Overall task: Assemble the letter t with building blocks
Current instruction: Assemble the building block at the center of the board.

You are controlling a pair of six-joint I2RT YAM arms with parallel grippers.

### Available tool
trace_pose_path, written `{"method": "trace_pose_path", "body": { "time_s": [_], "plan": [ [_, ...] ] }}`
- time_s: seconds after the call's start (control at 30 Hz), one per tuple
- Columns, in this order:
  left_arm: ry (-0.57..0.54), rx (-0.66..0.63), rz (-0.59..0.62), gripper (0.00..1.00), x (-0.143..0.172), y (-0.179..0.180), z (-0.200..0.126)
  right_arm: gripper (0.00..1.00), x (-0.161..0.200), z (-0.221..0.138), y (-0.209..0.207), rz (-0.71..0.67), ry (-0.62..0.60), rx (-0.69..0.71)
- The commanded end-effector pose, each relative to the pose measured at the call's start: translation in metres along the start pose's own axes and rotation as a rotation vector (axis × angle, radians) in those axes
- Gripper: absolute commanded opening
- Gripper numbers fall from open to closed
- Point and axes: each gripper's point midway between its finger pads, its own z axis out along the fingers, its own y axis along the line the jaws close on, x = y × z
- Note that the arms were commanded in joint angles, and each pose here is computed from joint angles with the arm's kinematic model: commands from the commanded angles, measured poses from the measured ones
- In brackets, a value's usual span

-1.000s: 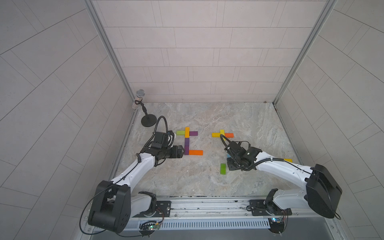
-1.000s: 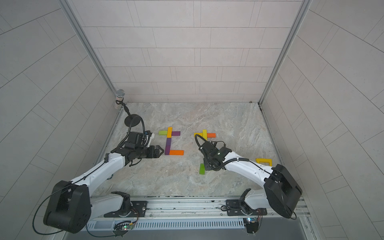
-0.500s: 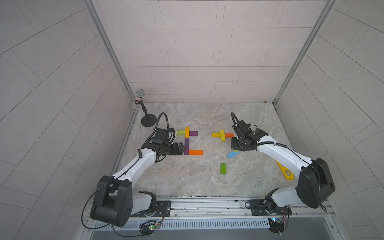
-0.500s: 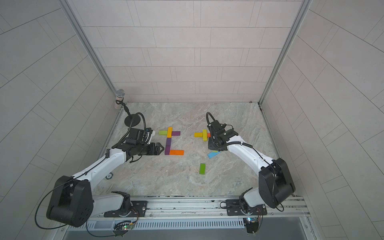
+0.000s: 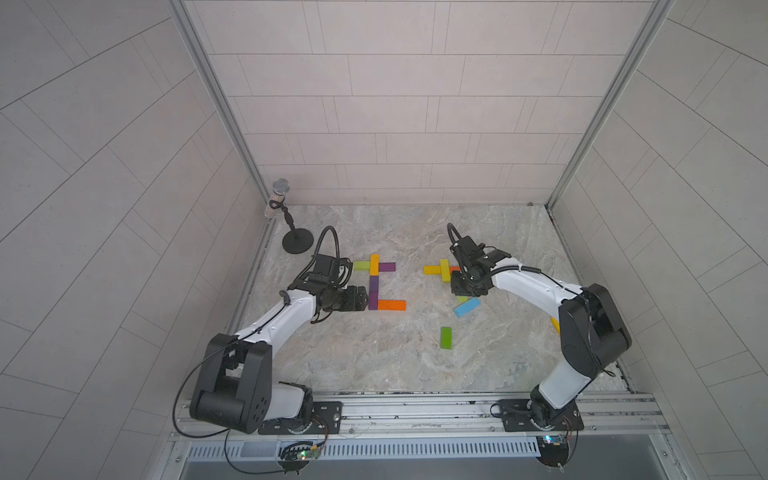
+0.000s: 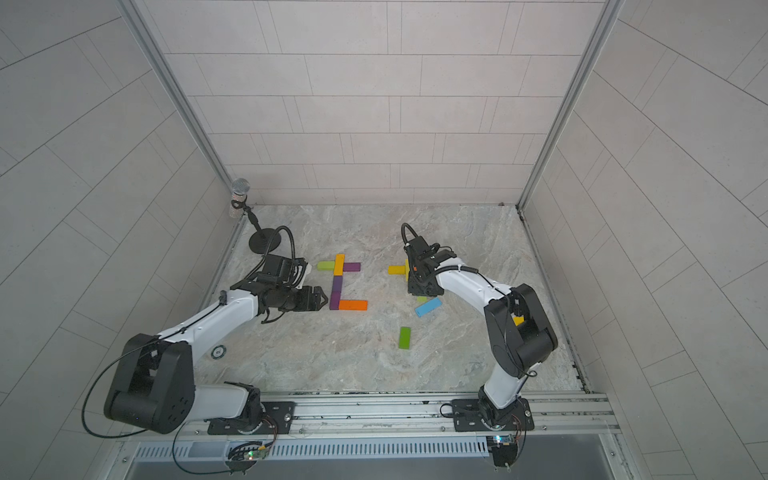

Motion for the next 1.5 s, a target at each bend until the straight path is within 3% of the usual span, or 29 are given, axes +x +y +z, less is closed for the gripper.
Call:
{"method": "trace_pose_path", "body": {
  "time_s": [0.0,0.4,1.47],
  "plan": [
    [-0.019,0.007,-0.007,0.86,-0.009,-0.001,-0.004,0.04,-0.009,0.005,0.008,-0.019,-0.008,-0.012],
    [-0.020,-0.012,-0.032,0.86,-0.008,0.010,-0.004,0.03,-0.011,0.027,0.027,-0.068,0.036,-0.035],
    [-0.014,0.002,-0.035,0.86,-0.007,0.009,-0.004,0.02,0.003,0.054,0.021,-0.071,0.147,0.036]
  ]
}}
